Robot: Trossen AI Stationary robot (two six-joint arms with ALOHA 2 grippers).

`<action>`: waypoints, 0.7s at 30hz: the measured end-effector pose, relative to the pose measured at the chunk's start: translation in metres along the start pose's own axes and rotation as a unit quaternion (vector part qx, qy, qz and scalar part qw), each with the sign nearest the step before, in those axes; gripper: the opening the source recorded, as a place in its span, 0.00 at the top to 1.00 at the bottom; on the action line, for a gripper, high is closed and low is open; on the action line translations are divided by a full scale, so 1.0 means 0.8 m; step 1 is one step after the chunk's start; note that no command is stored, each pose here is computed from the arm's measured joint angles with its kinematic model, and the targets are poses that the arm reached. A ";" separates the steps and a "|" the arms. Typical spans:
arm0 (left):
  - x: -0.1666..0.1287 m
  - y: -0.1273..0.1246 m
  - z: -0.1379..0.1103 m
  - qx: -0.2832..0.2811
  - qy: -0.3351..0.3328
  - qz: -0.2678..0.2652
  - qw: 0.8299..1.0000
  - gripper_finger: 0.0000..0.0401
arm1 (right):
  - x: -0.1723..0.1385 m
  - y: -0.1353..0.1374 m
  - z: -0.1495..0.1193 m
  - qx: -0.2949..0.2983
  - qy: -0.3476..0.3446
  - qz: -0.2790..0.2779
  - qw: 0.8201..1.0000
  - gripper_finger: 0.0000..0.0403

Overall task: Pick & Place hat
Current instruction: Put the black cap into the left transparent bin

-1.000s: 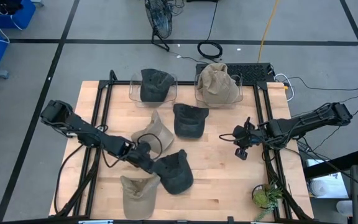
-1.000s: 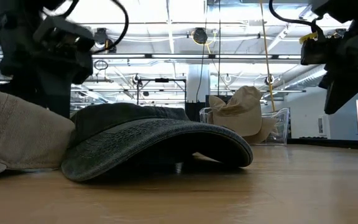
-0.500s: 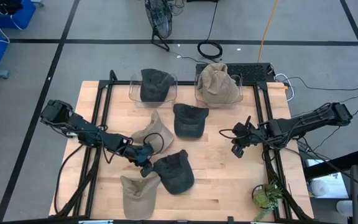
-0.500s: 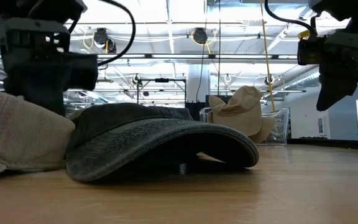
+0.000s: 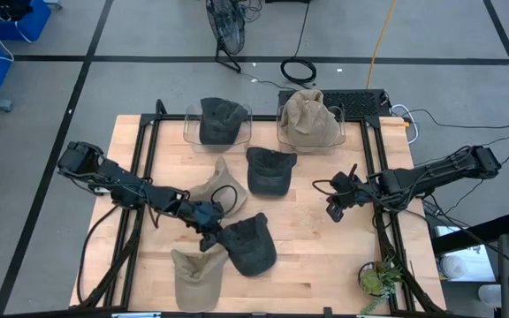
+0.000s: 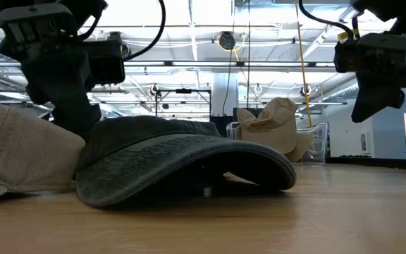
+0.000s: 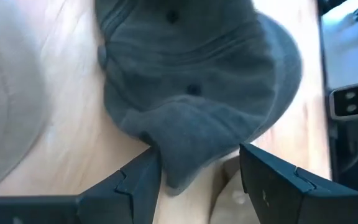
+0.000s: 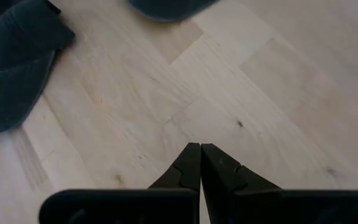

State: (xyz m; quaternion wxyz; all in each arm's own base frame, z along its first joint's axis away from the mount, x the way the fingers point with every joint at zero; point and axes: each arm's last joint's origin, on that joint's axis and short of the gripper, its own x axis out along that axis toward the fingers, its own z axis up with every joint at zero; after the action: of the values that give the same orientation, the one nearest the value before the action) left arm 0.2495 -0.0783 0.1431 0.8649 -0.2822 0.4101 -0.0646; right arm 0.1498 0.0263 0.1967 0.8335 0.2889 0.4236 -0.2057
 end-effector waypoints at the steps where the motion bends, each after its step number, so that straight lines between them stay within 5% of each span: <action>1: 0.000 -0.002 0.001 0.000 -0.006 -0.004 1.000 0.46 | 0.000 0.001 0.001 -0.003 -0.002 0.003 1.000 1.00; 10: 0.010 -0.008 -0.007 -0.040 -0.033 0.025 0.998 0.46 | 0.000 0.004 0.003 -0.046 -0.011 0.016 0.999 1.00; 21: 0.051 -0.023 -0.003 -0.098 -0.074 -0.036 0.992 0.50 | 0.000 0.005 0.003 -0.103 -0.013 0.019 0.994 1.00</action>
State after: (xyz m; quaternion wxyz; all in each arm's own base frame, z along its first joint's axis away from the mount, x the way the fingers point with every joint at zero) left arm 0.2765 -0.1088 0.1247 0.8581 -0.3842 0.3390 -0.0337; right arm 0.1534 0.0273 0.1992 0.8681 0.2069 0.4259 -0.1491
